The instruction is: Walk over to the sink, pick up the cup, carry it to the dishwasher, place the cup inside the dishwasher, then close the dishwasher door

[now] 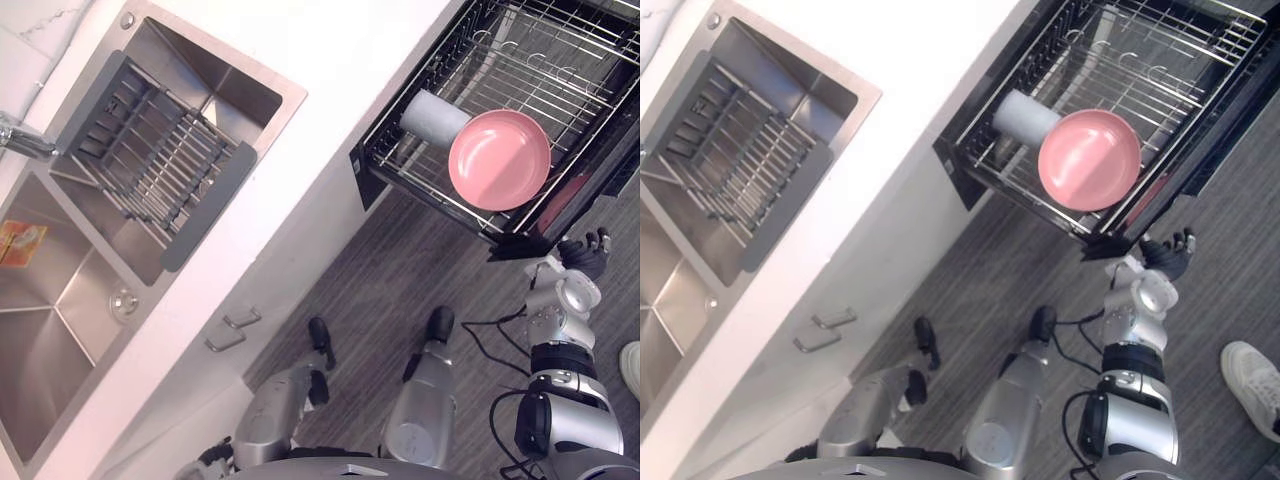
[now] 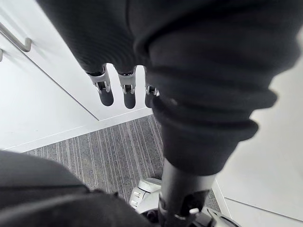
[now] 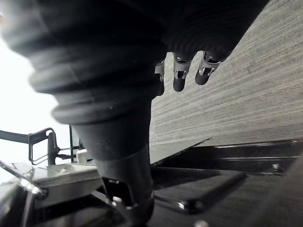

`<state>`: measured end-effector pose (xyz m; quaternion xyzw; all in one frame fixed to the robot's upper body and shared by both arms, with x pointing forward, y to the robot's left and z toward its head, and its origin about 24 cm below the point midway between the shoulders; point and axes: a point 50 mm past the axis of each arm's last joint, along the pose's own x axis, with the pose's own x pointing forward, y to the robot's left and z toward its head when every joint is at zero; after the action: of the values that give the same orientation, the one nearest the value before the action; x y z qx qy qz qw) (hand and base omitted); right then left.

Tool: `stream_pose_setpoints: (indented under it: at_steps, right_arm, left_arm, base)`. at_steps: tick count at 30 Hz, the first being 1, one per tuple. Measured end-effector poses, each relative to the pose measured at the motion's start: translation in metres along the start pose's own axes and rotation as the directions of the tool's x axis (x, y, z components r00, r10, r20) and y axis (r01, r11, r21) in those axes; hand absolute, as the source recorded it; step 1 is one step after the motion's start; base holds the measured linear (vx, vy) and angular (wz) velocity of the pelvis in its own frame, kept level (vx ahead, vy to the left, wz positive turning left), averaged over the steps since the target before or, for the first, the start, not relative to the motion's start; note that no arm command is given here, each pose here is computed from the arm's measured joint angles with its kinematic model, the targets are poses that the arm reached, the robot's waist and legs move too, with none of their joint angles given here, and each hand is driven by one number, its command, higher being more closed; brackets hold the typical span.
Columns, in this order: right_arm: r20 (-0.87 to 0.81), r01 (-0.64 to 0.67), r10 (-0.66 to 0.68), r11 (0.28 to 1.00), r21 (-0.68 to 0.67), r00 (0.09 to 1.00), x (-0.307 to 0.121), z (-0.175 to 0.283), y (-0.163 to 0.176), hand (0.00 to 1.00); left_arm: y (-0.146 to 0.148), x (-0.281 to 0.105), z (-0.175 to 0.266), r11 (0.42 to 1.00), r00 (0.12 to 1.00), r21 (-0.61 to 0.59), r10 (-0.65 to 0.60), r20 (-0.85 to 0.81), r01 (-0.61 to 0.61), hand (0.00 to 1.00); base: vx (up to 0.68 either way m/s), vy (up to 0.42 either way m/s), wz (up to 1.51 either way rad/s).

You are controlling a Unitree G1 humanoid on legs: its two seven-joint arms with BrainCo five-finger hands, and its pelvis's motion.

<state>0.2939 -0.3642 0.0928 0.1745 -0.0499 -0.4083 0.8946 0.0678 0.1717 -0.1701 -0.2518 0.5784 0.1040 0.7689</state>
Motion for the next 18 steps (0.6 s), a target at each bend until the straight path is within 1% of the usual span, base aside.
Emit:
stream_pose_setpoints:
  at_steps: [2, 9, 11, 14, 18]
  right_arm:
    - [0.003, -0.007, 0.007, 1.0, 0.008, 1.0, 0.001, 0.002, 0.004, 0.0]
    - [0.017, -0.072, 0.072, 0.996, -0.044, 0.997, 0.003, 0.005, 0.02, 0.0]
    - [0.029, -0.124, 0.127, 0.989, -0.086, 0.992, 0.003, 0.007, 0.031, 0.0]
    - [0.052, -0.179, 0.185, 0.978, -0.109, 0.981, 0.003, 0.015, 0.047, 0.0]
    - [0.095, -0.229, 0.244, 0.963, -0.143, 0.965, 0.006, 0.032, 0.063, 0.0]
  left_arm:
    - [-0.006, 0.001, -0.004, 0.999, 0.999, 0.022, -0.029, -0.015, 0.029, 0.0]
    - [-0.006, 0.001, -0.006, 0.999, 0.999, 0.026, -0.028, -0.022, 0.029, 0.0]
    - [-0.006, 0.002, -0.006, 0.999, 0.999, 0.027, -0.03, -0.023, 0.031, 0.0]
    - [-0.008, 0.002, -0.007, 0.999, 0.999, 0.024, -0.034, -0.023, 0.035, 0.0]
    - [-0.01, 0.002, -0.008, 0.999, 0.999, 0.03, -0.041, -0.029, 0.041, 0.0]
  base:
    - [-0.04, -0.026, 0.04]
    - [-0.05, -0.029, 0.07]
    - [-0.05, -0.053, 0.01]
    - [-0.02, -0.054, 0.05]
    - [-0.02, -0.06, 0.28]
